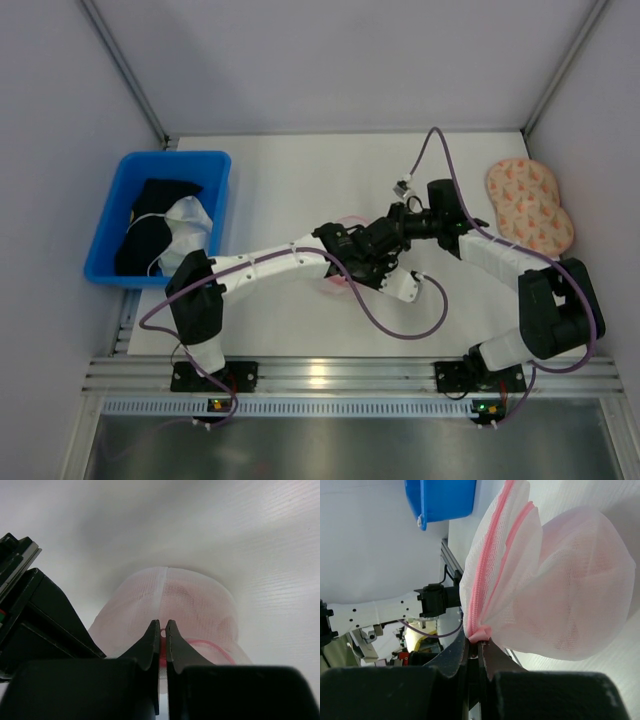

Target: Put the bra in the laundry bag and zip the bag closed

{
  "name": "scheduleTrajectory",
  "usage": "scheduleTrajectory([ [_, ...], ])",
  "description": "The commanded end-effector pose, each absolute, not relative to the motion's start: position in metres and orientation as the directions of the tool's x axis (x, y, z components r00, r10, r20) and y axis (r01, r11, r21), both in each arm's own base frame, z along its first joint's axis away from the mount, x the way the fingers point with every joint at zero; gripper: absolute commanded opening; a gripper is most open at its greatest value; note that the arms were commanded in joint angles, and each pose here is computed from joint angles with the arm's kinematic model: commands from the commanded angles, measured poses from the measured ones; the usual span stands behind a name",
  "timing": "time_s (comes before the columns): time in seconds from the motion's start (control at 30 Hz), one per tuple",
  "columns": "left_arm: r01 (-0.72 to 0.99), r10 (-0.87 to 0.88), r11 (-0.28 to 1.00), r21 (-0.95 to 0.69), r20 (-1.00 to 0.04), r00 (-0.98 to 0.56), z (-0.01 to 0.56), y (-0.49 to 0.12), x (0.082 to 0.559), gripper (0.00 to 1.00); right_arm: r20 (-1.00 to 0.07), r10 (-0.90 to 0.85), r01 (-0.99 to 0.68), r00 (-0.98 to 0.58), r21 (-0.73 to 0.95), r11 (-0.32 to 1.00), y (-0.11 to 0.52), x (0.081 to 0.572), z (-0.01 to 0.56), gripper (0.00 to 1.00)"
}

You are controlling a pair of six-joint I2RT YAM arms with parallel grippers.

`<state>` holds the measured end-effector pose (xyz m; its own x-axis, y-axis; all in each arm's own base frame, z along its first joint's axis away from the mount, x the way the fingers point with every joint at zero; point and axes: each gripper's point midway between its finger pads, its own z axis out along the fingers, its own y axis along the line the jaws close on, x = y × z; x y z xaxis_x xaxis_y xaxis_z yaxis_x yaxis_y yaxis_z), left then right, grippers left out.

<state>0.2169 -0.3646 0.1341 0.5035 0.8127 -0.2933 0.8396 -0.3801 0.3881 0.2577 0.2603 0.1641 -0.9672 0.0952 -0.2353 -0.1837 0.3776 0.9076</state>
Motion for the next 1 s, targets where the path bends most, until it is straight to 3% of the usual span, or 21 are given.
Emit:
scheduleTrajectory([
  [0.0, 0.852, 0.798, -0.382, 0.358, -0.337, 0.499, 0.151, -0.360, 0.205, 0.00, -0.338, 0.074, -0.293, -0.938, 0.890, 0.349, 0.267, 0.262, 0.190, 0.00],
  [0.37, 0.867, 0.717, -0.413, 0.277, -0.488, 0.497, 0.166, -0.345, 0.160, 0.00, -0.381, 0.100, -0.313, -0.919, 0.861, 0.402, 0.255, 0.289, 0.184, 0.00],
  [0.8, 0.886, 0.729, -0.425, 0.186, -0.510, 0.457, 0.145, -0.317, 0.132, 0.00, -0.403, 0.102, -0.327, -0.909, 0.845, 0.424, 0.247, 0.307, 0.181, 0.00],
  [0.97, 0.903, 0.711, -0.382, 0.197, -0.561, 0.423, 0.165, -0.324, 0.140, 0.00, -0.389, 0.108, -0.316, -0.915, 0.857, 0.407, 0.247, 0.301, 0.183, 0.00],
])
